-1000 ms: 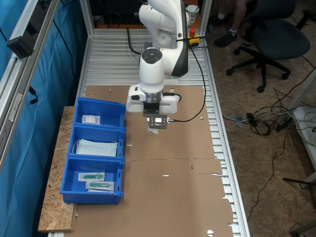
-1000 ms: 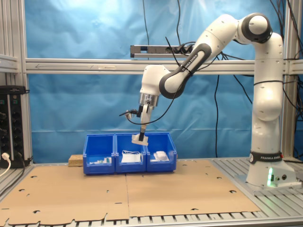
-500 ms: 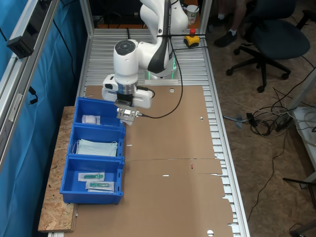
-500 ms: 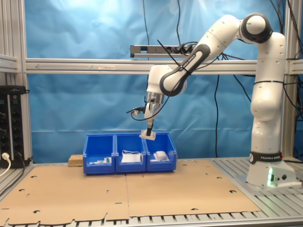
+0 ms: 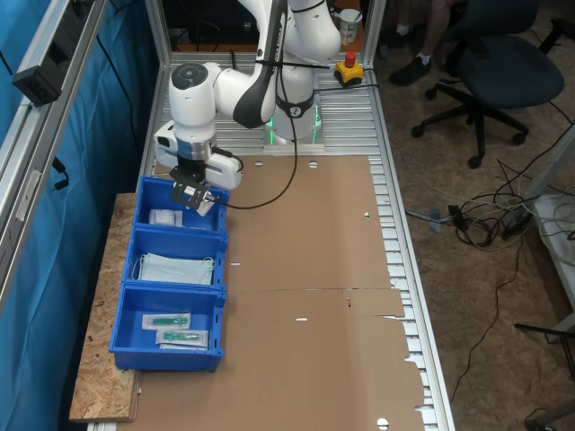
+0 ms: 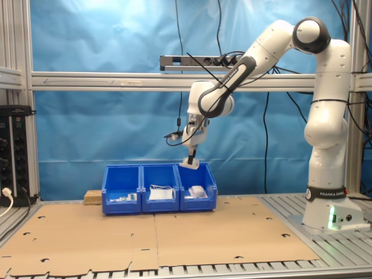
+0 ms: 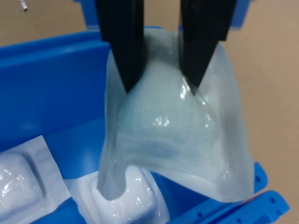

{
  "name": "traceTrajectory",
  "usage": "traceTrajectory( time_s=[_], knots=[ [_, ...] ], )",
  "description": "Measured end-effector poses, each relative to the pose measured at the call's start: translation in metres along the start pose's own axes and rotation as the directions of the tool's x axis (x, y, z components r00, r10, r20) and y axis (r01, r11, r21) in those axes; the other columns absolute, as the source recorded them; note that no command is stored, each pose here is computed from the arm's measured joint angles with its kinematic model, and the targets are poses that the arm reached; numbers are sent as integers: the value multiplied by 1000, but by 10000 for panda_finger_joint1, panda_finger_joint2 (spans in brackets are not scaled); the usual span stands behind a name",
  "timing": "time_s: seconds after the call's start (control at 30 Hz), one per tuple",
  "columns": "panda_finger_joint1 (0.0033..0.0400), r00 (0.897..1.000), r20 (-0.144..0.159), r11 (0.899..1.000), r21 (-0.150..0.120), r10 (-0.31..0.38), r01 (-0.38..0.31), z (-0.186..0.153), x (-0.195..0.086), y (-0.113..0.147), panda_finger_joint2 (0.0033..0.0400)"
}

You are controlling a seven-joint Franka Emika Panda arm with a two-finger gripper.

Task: Pick and place sorting task of medical equipment.

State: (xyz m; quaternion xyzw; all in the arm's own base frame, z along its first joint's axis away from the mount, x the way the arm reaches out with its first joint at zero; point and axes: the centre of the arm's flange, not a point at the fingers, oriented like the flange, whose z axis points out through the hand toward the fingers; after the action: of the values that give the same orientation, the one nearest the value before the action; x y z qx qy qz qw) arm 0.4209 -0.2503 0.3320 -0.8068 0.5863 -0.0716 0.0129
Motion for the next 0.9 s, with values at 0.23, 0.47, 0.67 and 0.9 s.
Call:
traceTrajectory(
  time_s=[0.23, 0.47, 0.67, 0.9],
  knots=[
    [53, 999, 8, 999, -10, 36, -36, 6, 11, 14, 53],
    [53, 998, 31, 998, -26, 53, -52, 19, 14, 21, 53],
    [53, 997, 46, 998, -36, 56, -55, 27, 13, 24, 53],
    [53, 997, 52, 998, -40, 58, -56, 31, 13, 25, 53]
  ],
)
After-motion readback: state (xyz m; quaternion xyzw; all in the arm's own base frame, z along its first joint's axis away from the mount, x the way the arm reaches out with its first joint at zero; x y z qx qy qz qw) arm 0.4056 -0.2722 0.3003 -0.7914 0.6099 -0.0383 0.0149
